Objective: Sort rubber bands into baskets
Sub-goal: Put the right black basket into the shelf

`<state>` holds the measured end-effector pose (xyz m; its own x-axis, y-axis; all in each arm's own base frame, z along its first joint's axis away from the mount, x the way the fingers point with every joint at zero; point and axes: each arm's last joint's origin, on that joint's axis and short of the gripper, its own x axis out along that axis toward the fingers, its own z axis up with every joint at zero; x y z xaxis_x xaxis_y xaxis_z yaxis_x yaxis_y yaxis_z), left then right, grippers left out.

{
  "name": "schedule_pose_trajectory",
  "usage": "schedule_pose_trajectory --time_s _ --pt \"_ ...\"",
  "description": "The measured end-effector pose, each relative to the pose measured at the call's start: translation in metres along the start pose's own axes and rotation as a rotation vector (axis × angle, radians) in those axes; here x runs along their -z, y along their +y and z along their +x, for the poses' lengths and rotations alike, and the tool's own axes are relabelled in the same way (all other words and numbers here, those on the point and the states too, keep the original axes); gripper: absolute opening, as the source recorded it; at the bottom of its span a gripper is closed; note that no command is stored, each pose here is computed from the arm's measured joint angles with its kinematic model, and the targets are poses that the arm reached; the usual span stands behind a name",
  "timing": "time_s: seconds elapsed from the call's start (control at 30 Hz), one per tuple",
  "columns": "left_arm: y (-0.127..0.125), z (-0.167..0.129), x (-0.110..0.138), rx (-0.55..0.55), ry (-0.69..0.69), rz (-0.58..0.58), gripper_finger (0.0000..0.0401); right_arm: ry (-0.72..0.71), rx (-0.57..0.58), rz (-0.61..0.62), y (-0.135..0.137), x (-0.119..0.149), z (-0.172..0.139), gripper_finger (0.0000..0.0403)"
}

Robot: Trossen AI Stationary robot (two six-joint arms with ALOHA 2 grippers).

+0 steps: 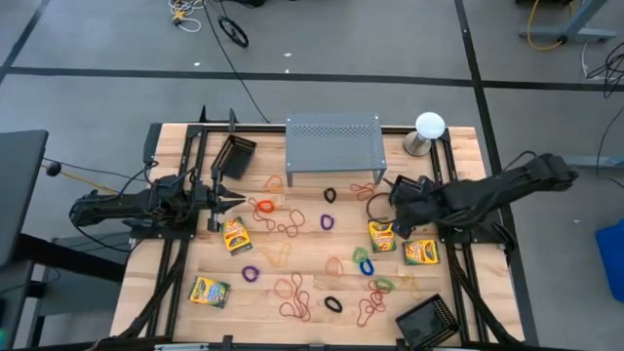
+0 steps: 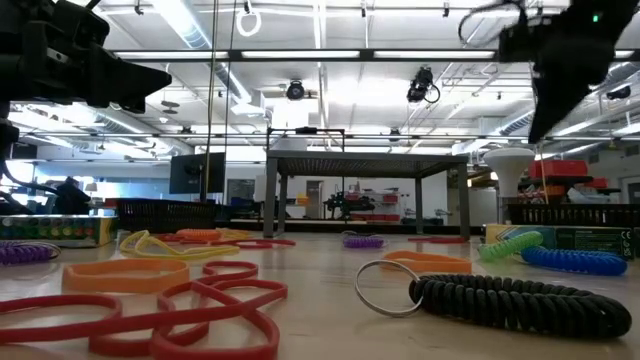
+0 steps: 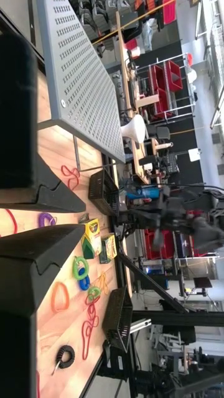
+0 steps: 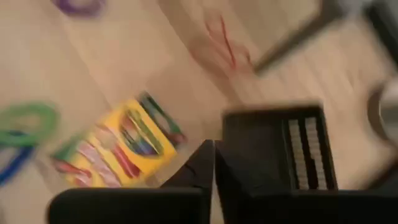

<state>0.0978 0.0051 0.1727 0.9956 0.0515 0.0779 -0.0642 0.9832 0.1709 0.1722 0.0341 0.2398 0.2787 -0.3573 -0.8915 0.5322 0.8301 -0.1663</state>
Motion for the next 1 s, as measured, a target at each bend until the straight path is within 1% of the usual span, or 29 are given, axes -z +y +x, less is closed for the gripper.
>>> schedule_pose_trajectory --time_s 0.1,0.27,0.37,0.53,0.63,0.77,0.8,1.0 --pt "0.0 0.0 0.0 0.0 0.0 0.0 0.005 0.109 0.046 0.014 0.003 0.0 0.015 0.0066" --pt "0.0 0.0 0.0 0.0 0.0 0.0 0.005 0.186 0.089 0.033 0.003 -0.006 0.033 0.0117" --pt "0.0 0.0 0.0 0.0 0.0 0.0 0.005 0.226 0.1 0.043 0.0 -0.01 0.04 0.0135" --pt "0.0 0.0 0.0 0.0 0.0 0.0 0.005 0.282 0.085 0.016 -0.009 -0.017 0.049 0.0143" --pt "0.0 0.0 0.0 0.0 0.0 0.0 0.005 0.295 0.078 0.026 -0.017 -0.02 0.055 0.0144" --pt "0.0 0.0 0.0 0.0 0.0 0.0 0.005 0.3 -0.011 0.041 -0.02 -0.02 0.068 0.0144" --pt "0.0 0.0 0.0 0.0 0.0 0.0 0.005 0.305 -0.016 0.044 -0.021 -0.018 0.072 0.0144" --pt "0.0 0.0 0.0 0.0 0.0 0.0 0.005 0.326 0.008 0.056 -0.026 -0.009 0.082 0.0142"
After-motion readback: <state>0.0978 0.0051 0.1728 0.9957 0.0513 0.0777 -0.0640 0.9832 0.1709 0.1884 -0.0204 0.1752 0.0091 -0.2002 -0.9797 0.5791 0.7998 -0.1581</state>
